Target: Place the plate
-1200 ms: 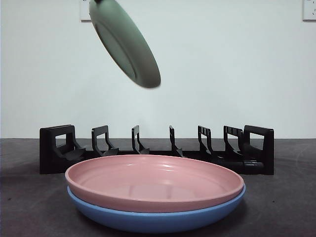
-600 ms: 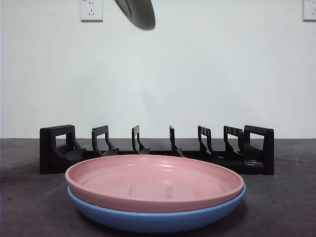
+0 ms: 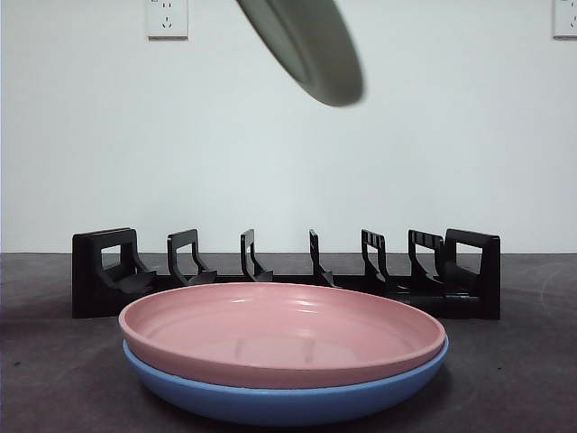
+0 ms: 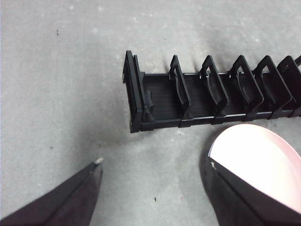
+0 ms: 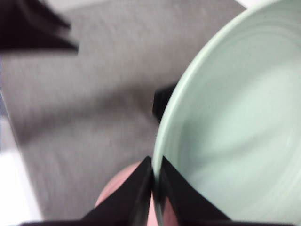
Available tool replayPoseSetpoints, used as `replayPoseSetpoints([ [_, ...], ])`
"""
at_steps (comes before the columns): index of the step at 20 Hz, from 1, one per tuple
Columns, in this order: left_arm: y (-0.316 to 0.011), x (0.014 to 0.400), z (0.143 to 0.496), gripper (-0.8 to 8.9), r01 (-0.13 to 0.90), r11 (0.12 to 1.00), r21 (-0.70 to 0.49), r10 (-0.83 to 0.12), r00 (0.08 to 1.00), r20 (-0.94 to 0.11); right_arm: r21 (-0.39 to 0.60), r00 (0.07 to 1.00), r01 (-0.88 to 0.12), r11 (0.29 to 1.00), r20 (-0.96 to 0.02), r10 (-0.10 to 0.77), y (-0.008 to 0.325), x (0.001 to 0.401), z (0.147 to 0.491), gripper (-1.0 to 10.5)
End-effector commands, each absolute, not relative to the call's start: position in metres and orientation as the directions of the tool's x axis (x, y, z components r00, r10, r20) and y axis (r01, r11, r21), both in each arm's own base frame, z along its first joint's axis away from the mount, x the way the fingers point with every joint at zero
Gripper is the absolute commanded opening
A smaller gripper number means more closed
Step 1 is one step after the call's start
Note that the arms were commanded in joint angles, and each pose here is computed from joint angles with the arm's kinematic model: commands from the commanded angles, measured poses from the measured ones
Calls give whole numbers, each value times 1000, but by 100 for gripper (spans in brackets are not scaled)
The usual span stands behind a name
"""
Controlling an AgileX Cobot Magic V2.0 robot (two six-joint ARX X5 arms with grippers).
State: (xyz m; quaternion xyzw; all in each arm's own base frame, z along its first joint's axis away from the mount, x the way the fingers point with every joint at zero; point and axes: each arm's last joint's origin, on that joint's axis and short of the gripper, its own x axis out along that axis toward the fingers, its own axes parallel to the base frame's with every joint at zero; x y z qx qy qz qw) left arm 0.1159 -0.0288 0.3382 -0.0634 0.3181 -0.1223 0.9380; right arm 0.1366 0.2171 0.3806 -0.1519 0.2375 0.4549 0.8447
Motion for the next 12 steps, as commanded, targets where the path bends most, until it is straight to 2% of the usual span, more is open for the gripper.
replayPoseSetpoints([
  [1, -30, 118, 345, 344, 191, 960, -205, -275, 783, -558, -74, 461, -851, 520, -580, 672, 213, 119, 358, 14],
  [3, -30, 120, 345, 344, 184, 959, -215, -275, 782, -560, -120, 458, -849, 515, -654, 602, 207, 105, 335, 14],
  [4, -30, 120, 345, 344, 183, 959, -215, -275, 781, -561, -159, 455, -848, 506, -707, 541, 205, 99, 321, 14],
  [7, -30, 121, 345, 344, 182, 959, -218, -275, 784, -556, -232, 411, -877, 421, -815, 408, 204, 83, 291, 14],
  [9, -30, 121, 345, 344, 182, 959, -218, -276, 785, -555, -265, 393, -898, 350, -843, 367, 208, 74, 284, 14],
  [12, -30, 121, 345, 344, 181, 959, -220, -275, 784, -557, -293, 369, -924, 247, -854, 367, 219, 66, 276, 14],
])
